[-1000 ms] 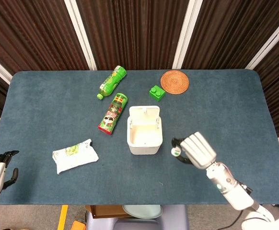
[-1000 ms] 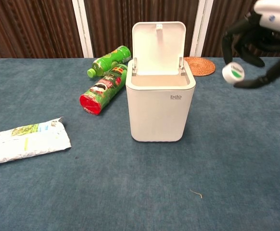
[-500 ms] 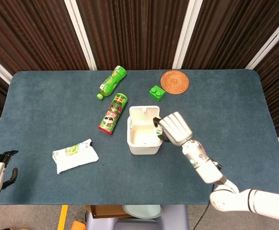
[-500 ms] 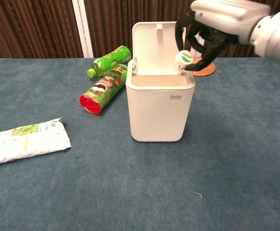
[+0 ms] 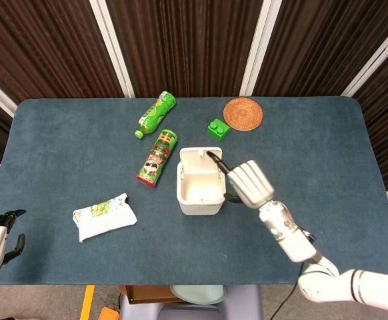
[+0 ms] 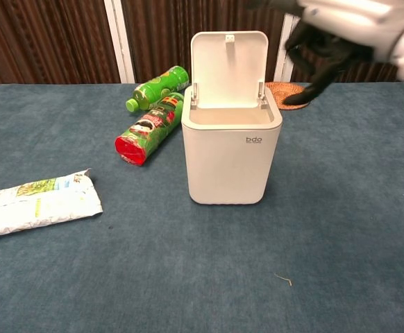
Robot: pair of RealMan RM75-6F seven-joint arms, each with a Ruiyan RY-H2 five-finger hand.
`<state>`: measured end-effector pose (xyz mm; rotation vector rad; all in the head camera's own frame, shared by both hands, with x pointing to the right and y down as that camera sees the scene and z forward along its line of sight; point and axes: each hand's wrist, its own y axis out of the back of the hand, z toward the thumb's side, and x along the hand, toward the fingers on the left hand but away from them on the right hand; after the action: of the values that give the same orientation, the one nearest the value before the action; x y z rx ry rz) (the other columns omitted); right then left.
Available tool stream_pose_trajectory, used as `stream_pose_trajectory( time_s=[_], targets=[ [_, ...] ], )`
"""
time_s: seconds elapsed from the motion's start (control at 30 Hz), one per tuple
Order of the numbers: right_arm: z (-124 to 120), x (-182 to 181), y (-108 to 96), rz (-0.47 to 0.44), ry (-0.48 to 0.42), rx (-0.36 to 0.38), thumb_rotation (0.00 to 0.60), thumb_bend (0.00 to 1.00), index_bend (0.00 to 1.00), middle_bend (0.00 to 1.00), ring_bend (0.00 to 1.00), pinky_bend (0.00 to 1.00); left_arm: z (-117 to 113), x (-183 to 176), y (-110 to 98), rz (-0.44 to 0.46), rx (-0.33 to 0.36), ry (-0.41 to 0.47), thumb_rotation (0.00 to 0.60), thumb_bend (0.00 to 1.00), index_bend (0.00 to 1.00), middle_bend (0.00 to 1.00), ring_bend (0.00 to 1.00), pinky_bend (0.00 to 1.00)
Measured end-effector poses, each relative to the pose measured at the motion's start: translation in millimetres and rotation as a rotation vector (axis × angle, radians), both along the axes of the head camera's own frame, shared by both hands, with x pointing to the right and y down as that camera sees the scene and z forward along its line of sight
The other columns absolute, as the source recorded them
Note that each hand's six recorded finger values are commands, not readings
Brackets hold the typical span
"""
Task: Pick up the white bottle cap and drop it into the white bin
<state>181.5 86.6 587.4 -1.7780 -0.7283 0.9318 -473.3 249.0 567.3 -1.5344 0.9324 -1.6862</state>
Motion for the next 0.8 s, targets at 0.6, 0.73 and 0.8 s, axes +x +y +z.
stream_pose_trajectory(
  time_s=[0.6,0.73,0.8],
  targets=[
    [-28.8,220.8,98.9,0.323,0.22,0.206,0.6,0.08,0.39,0.45,0.39,0.56,-3.7,0.8,-0.3,0.006,0.022,-0.019,0.6,0.5,0.24,0.28,0.29,0.4],
    [-13.7,231.7,102.9,0.339,0.224,0.146,0.6,0.08,0.27,0.29,0.19,0.3,-2.2,1.9,-0.2,0.01,0.017,-0.016,0.6,0.5,0.24,0.28,0.29,0.41],
    [-1.9,232.8,104.1,0.327,0.237,0.098,0.6,0.08,0.21,0.22,0.12,0.21,-1.5,2.8,-0.3,0.014,0.014,-0.013,0.6,0.5,0.24,0.28,0.29,0.41]
  ],
)
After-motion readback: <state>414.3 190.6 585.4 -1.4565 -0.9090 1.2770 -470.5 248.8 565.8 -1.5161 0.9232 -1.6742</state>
